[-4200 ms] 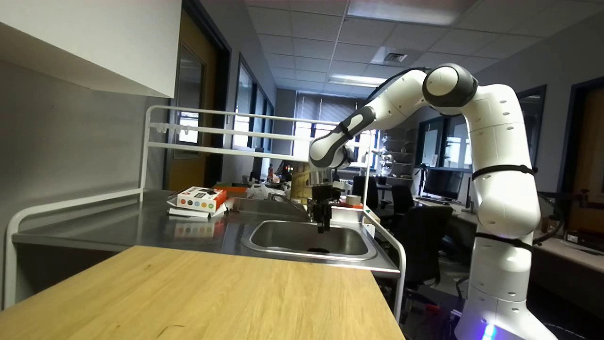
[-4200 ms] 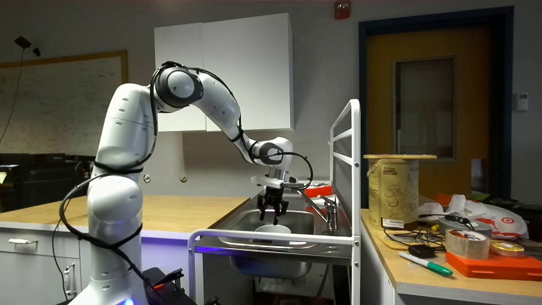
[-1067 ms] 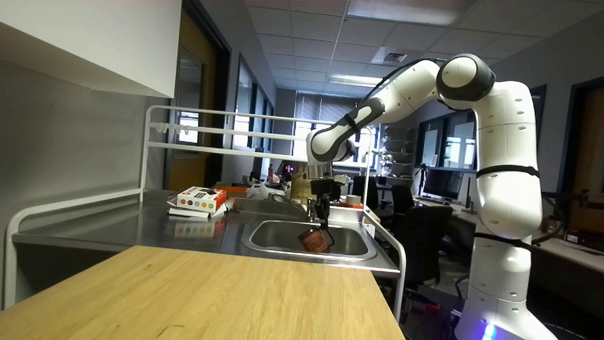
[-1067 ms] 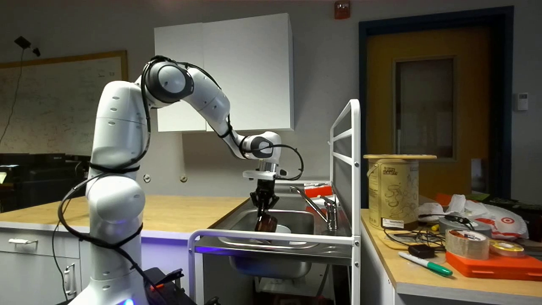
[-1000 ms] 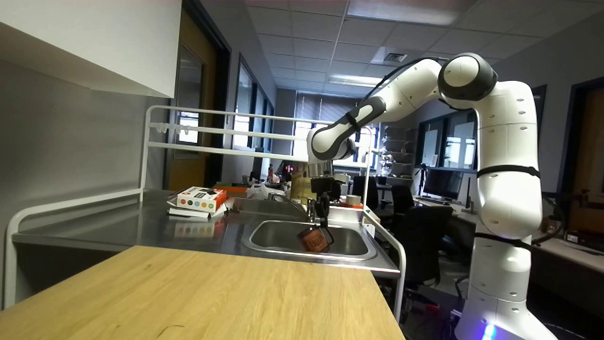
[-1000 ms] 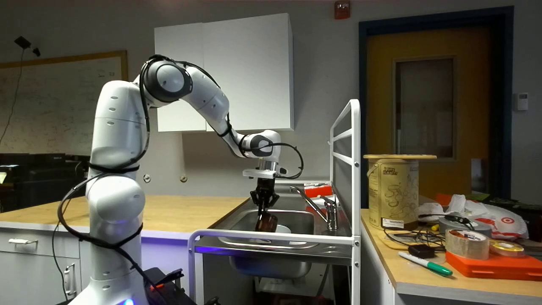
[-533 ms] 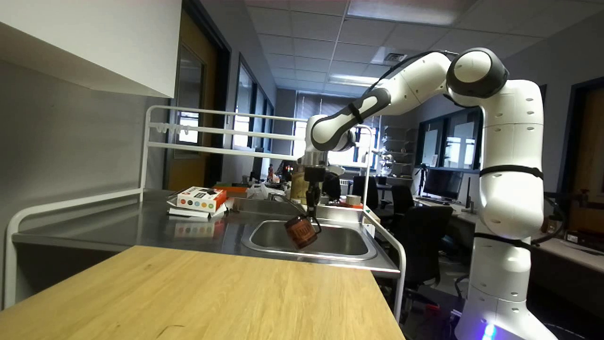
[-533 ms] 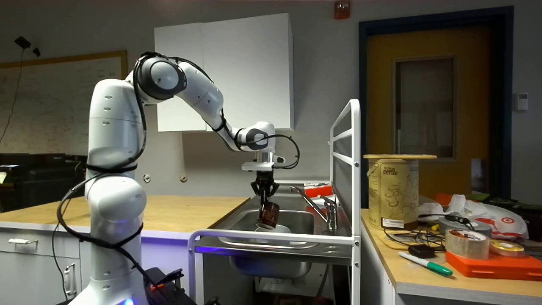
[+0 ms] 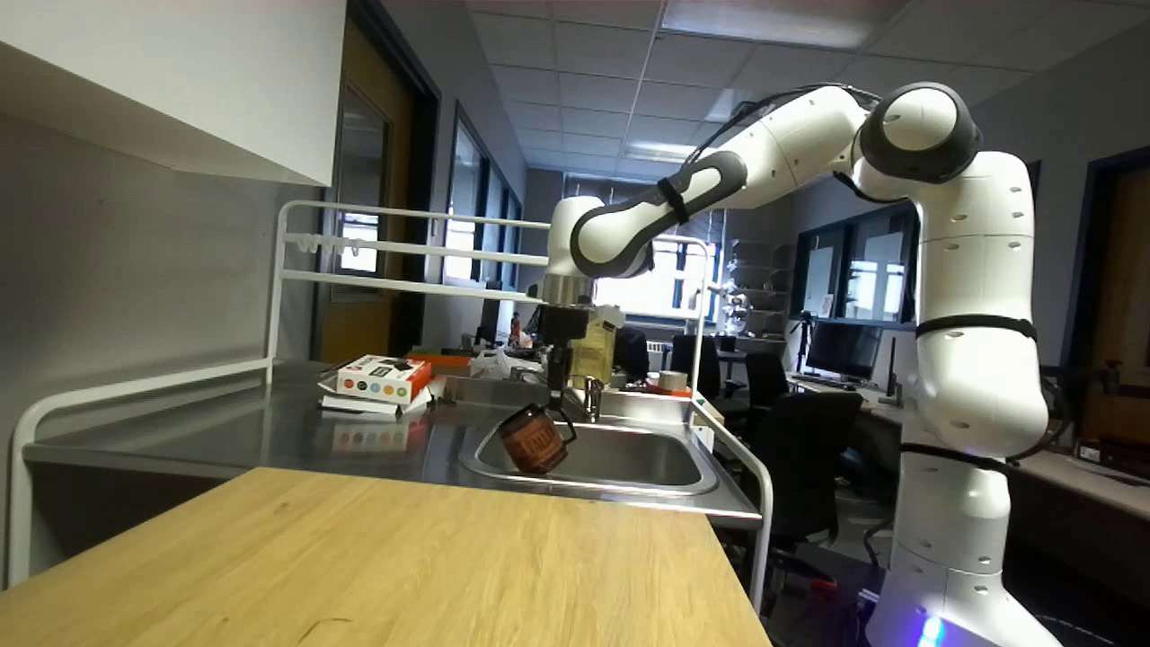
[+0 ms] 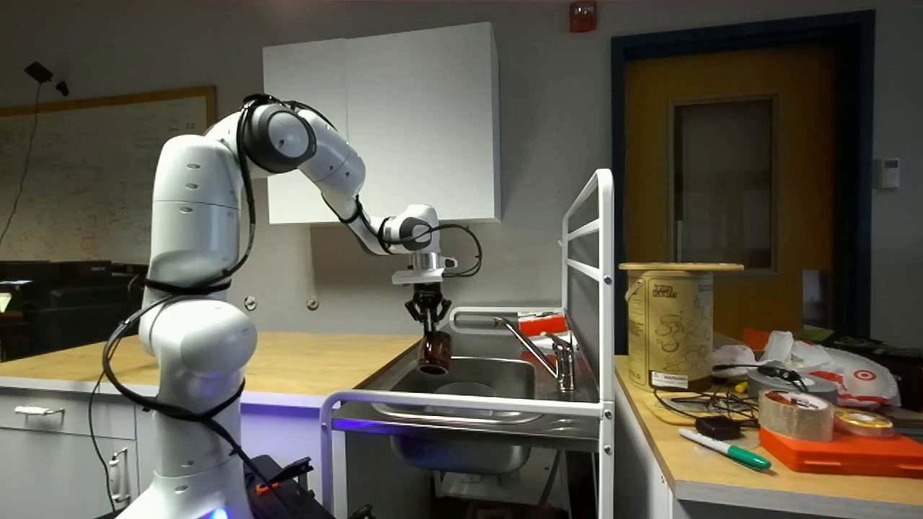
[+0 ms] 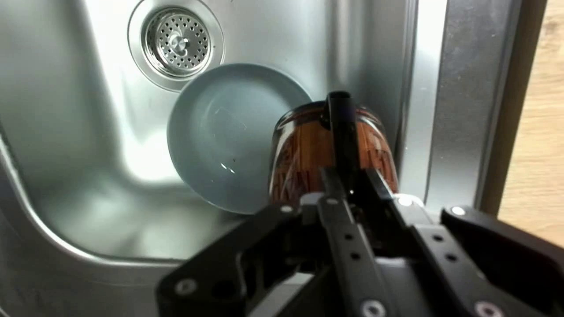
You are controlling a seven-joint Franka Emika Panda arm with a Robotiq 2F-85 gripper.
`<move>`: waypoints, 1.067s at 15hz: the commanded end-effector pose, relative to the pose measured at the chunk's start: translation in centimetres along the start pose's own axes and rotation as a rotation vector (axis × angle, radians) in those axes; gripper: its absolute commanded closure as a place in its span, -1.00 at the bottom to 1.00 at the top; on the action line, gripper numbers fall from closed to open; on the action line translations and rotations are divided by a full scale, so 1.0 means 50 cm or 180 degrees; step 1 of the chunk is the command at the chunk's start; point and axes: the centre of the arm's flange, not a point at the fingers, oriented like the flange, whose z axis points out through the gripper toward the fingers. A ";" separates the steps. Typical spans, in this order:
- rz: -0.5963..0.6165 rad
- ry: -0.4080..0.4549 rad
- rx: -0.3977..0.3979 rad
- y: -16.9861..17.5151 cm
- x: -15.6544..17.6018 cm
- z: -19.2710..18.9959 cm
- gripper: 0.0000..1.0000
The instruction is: Take the brown mug out of the sink
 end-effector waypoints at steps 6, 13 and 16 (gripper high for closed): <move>-0.0365 0.0314 -0.0273 -0.099 0.103 -0.104 0.71; -0.0448 0.0700 -0.0199 -0.124 0.180 -0.101 0.71; -0.0197 0.0984 -0.0069 -0.078 0.202 -0.062 0.71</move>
